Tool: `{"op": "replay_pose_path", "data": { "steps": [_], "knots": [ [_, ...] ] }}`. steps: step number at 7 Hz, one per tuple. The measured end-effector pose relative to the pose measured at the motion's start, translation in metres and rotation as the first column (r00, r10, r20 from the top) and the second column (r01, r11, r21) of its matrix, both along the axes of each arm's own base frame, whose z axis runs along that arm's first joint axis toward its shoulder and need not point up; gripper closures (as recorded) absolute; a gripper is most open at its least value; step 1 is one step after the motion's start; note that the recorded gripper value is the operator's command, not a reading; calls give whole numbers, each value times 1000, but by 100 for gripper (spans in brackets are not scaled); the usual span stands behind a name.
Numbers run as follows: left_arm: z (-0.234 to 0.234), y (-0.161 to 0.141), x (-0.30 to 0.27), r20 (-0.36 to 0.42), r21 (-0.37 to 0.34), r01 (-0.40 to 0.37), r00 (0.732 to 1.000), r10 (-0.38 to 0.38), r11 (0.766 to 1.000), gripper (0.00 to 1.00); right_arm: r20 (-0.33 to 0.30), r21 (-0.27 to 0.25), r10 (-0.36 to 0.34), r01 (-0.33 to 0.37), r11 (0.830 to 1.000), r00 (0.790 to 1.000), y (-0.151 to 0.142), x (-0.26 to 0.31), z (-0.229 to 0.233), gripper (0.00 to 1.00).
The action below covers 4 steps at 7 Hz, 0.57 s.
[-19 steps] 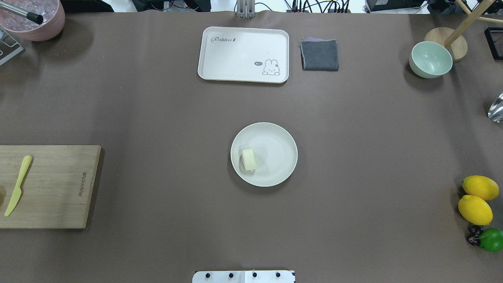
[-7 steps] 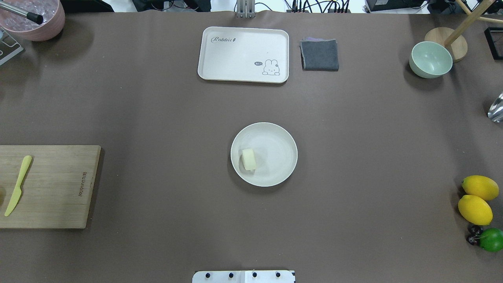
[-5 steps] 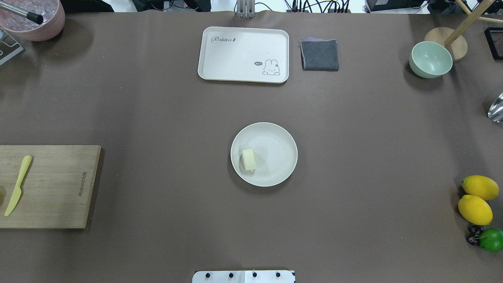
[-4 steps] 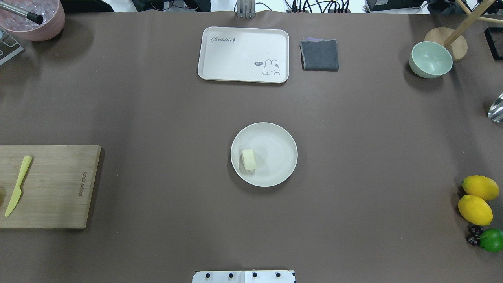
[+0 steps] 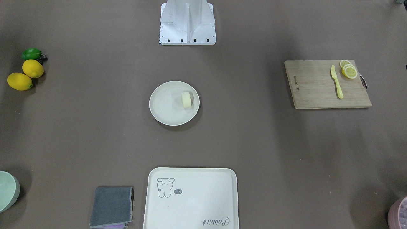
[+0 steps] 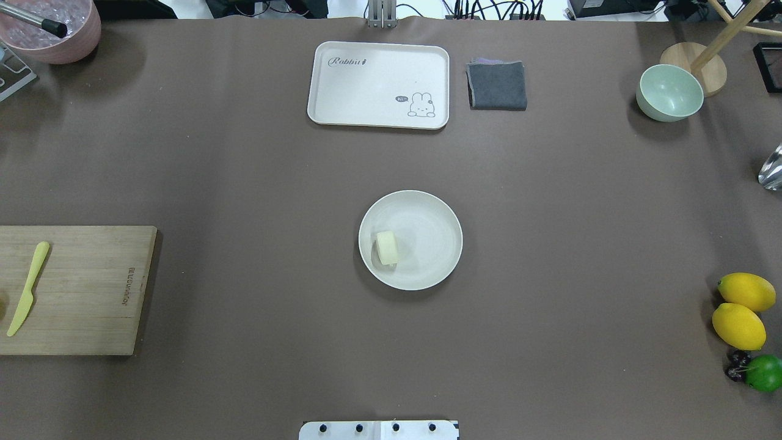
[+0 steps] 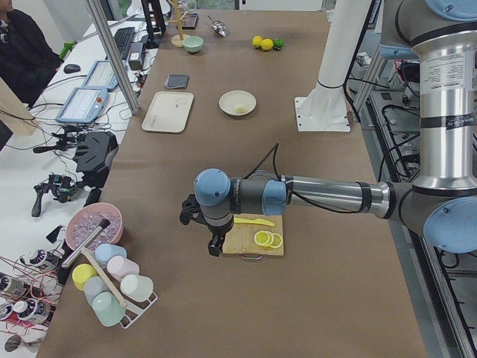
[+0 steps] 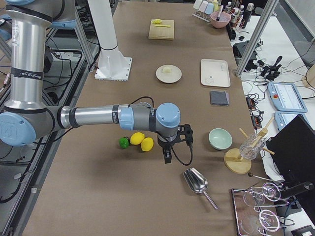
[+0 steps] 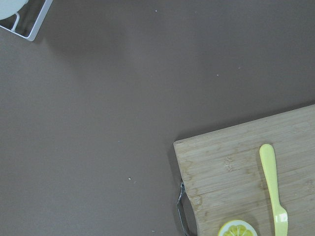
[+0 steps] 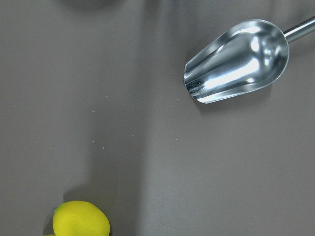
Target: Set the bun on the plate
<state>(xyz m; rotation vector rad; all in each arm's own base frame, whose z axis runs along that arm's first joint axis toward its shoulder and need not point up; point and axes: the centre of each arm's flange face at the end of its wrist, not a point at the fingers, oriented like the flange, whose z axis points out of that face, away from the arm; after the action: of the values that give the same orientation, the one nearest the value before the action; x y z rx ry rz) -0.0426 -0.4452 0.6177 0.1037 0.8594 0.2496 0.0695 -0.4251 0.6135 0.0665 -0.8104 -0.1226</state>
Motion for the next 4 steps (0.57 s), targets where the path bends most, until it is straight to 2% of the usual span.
{"op": "replay_pose_path", "data": {
  "steps": [4],
  "knots": [
    [-3, -1, 4, -16, 3, -6, 1000, 6, 1000, 2, -5, -9, 1, -1, 1000, 1000, -2, 2, 7, 0]
  ]
}}
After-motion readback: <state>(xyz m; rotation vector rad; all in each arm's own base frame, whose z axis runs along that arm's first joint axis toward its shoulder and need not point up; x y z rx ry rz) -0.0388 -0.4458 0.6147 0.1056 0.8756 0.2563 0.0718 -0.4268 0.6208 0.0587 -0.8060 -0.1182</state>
